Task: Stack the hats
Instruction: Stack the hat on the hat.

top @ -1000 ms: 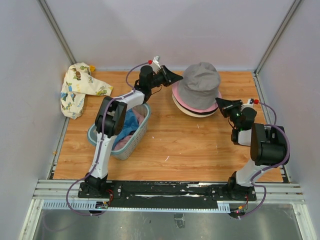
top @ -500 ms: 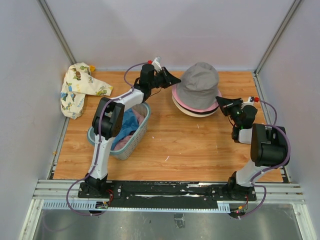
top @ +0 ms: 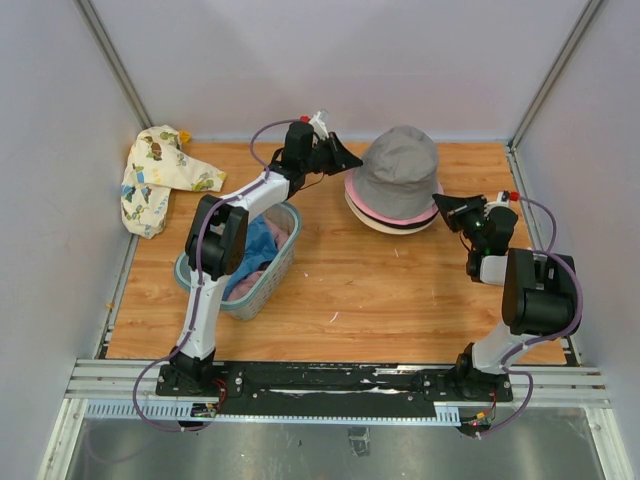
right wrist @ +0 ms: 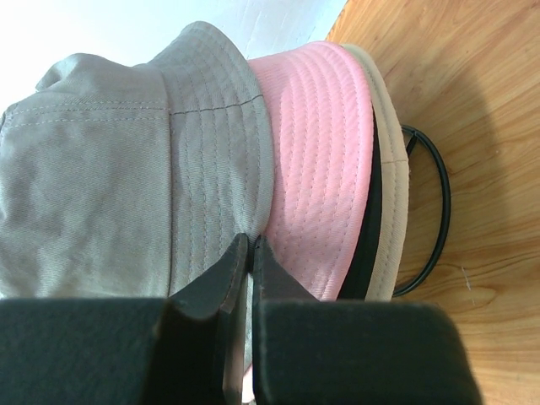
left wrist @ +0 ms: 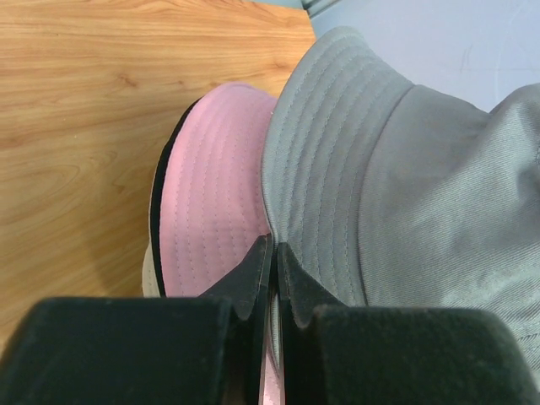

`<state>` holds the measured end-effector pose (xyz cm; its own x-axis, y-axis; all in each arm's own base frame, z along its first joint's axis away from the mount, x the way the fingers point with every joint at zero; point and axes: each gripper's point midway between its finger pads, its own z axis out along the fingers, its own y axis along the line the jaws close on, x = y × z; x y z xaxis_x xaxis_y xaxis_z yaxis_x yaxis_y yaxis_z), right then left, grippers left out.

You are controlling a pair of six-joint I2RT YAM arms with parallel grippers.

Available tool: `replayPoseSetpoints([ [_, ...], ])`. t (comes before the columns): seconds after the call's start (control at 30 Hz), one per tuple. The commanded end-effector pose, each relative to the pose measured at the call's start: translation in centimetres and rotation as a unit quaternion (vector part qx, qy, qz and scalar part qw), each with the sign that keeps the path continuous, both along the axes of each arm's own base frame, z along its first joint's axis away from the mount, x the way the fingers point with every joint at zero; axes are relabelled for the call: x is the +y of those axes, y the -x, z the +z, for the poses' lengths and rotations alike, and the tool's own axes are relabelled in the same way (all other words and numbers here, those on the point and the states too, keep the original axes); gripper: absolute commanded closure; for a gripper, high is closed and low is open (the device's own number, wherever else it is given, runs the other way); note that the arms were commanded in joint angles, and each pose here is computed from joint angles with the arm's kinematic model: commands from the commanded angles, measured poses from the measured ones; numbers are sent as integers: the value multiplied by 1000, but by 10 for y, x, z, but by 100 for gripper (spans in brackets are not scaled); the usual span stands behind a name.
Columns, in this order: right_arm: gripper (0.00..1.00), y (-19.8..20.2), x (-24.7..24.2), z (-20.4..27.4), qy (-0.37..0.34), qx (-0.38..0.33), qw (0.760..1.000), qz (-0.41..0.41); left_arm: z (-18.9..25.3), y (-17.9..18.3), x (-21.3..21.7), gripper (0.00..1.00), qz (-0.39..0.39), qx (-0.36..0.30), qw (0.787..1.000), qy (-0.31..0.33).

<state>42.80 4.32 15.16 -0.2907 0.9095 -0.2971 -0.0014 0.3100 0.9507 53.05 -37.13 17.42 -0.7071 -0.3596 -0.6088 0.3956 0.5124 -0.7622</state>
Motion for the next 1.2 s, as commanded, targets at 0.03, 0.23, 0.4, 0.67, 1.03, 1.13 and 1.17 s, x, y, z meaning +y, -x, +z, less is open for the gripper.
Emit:
replayPoseSetpoints([
  [0.03, 99, 0, -13, -17, 25, 37, 999, -8, -70, 17, 4, 94, -14, 79, 993, -83],
  [0.23, 100, 2, -14, -23, 36, 51, 998, -8, -82, 22, 1, 96, -22, 88, 991, -101],
  [0.4, 99, 0, -13, -17, 36, 44, 998, -4, -79, 21, 7, 91, -7, 87, 990, -109],
  [0.67, 68, 3, -19, 14, 41, 18, 999, -10, -59, 16, 10, 58, 13, 73, 992, -103],
  [1.03, 52, 28, -41, 45, 67, 4, 997, -39, 23, 3, 23, 31, 62, 7, 995, -80],
  [1.13, 51, 39, -46, 49, 83, 6, 995, -47, 56, 5, 30, 31, 75, -18, 994, -79],
  [1.17, 51, 43, -46, 50, 87, 6, 995, -48, 69, 7, 34, 31, 80, -30, 993, -79],
])
